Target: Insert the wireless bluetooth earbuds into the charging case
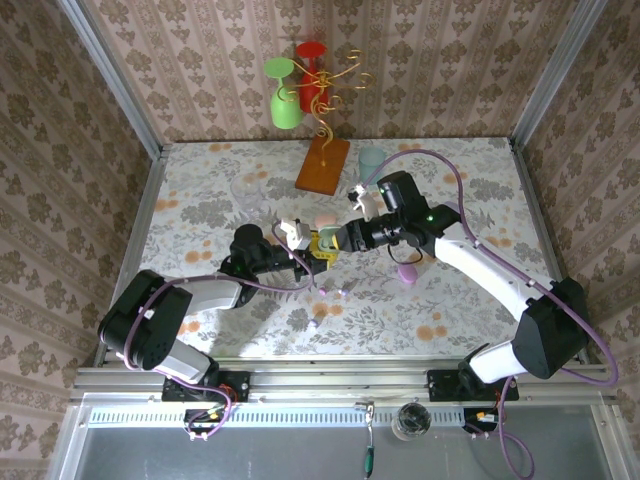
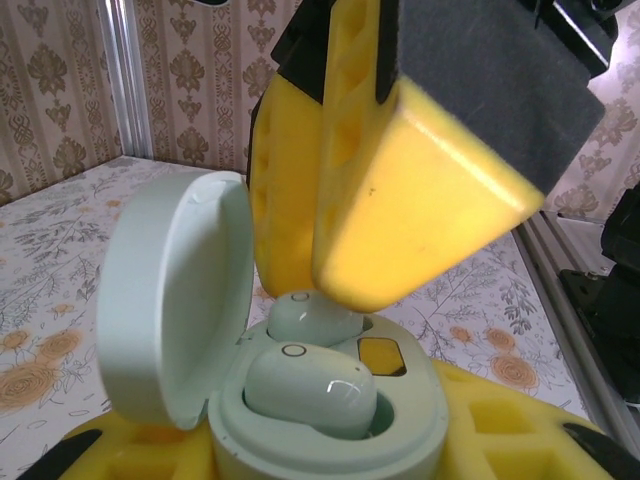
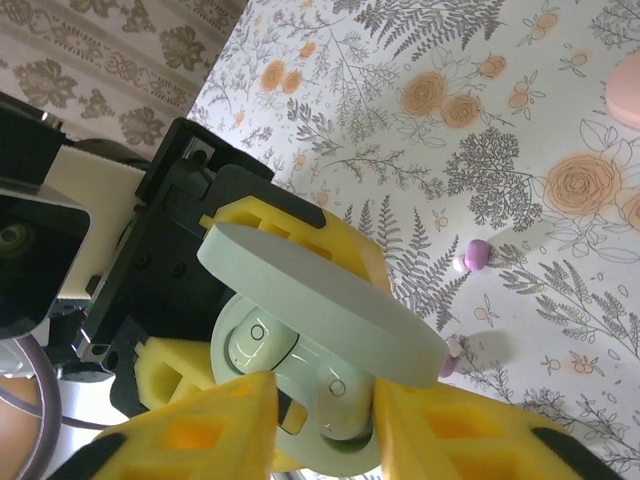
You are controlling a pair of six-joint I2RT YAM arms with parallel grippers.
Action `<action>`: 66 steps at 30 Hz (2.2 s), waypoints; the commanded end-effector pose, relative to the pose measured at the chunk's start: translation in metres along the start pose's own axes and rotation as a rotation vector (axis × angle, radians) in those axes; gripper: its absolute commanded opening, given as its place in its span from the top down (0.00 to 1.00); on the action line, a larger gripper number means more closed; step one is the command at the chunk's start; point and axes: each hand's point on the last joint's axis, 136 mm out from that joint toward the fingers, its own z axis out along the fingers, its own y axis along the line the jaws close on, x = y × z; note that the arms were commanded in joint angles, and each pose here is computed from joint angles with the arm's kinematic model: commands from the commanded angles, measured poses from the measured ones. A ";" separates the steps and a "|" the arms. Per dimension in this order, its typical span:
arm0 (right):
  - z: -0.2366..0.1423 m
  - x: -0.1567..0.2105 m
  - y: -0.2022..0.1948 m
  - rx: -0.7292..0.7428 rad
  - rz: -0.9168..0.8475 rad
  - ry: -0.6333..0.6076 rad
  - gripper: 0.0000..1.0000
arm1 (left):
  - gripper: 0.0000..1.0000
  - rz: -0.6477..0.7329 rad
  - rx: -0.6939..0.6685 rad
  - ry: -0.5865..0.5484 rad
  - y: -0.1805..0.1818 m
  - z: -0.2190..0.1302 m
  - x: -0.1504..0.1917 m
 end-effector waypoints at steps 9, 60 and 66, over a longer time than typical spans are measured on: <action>-0.039 -0.012 0.013 -0.045 0.011 -0.122 0.49 | 0.71 0.073 -0.007 -0.051 -0.001 -0.009 -0.019; -0.021 -0.033 0.045 -0.501 0.422 -0.131 0.36 | 0.71 0.180 -0.128 -0.180 0.008 -0.016 -0.061; -0.019 -0.040 0.056 -0.595 0.449 -0.121 0.43 | 0.71 0.187 -0.137 -0.187 0.007 -0.016 -0.063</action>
